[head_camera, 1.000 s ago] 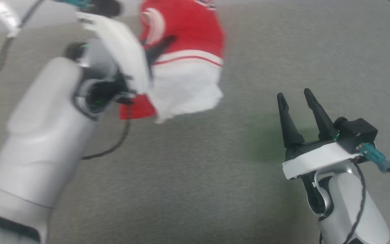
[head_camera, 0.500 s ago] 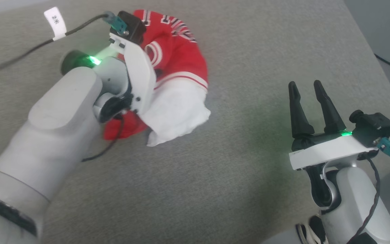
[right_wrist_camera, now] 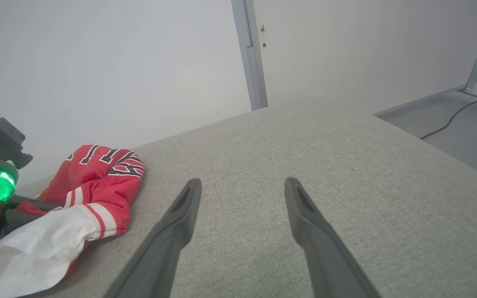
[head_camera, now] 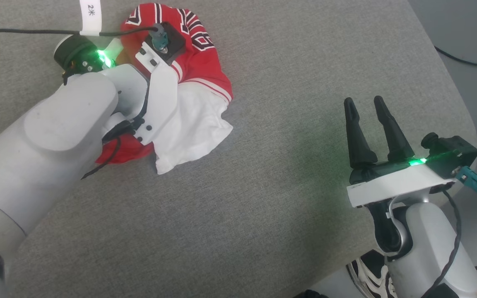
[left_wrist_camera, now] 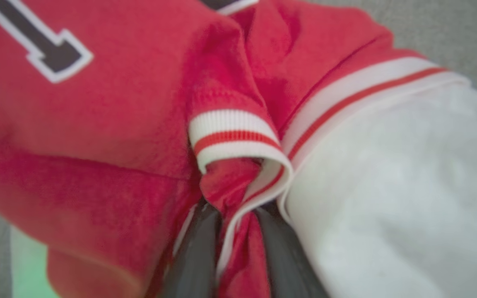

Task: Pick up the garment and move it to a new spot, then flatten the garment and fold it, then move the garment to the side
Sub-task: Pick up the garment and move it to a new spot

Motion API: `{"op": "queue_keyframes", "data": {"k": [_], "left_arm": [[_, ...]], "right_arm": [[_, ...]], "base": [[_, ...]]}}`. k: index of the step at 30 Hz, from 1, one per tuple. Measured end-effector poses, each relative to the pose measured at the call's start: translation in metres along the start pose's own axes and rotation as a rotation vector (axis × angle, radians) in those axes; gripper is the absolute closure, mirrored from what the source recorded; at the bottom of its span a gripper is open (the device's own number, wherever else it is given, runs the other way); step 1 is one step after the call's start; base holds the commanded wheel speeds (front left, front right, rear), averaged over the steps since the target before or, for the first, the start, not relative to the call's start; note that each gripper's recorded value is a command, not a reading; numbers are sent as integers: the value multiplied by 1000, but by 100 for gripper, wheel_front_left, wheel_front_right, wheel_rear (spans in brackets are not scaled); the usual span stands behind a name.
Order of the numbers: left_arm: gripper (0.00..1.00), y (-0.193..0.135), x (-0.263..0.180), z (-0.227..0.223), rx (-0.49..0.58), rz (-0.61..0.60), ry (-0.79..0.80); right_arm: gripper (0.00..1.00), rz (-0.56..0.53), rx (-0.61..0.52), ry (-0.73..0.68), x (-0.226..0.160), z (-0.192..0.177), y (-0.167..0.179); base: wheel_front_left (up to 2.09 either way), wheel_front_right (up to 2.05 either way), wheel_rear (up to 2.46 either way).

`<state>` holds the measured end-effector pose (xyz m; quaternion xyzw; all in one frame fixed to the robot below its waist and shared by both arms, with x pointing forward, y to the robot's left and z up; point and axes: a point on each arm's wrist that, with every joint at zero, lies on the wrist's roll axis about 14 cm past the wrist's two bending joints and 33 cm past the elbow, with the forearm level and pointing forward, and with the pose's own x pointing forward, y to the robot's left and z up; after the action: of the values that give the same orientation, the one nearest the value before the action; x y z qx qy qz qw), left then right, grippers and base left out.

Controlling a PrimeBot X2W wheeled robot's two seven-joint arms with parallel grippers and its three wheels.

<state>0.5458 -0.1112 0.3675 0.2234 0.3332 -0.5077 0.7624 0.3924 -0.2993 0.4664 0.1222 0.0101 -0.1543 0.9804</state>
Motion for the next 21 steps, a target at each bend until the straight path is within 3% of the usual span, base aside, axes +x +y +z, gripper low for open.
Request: {"op": "queue_keyframes", "data": {"k": [1, 2, 3, 4, 15, 18, 21], "left_arm": [[55, 0, -2, 0, 1, 1, -9], [16, 0, -4, 2, -3, 2, -22], [16, 1, -6, 3, -6, 6, -39], [0, 1, -9, 5, -7, 9, -58], [0, 4, -86, 61, -286, 37, -465], [0, 12, -109, 45, -321, 95, -513], [0, 26, -134, -7, -429, 212, -531]], "right_arm": [[0, 4, -1, -2, 1, 1, 1], [0, 8, -6, -6, 1, 2, 2], [0, 14, -10, -9, 3, 3, 4], [0, 22, -14, -14, 4, 4, 6], [0, 167, -69, -38, 14, 6, 54], [0, 217, -88, -40, 14, 5, 71], [0, 287, -125, -33, 13, -1, 95]], "base": [[0, 0, 0], [0, 0, 0], [0, 0, 0], [0, 0, 0], [0, 0, 0], [0, 0, 0], [0, 0, 0]]}}
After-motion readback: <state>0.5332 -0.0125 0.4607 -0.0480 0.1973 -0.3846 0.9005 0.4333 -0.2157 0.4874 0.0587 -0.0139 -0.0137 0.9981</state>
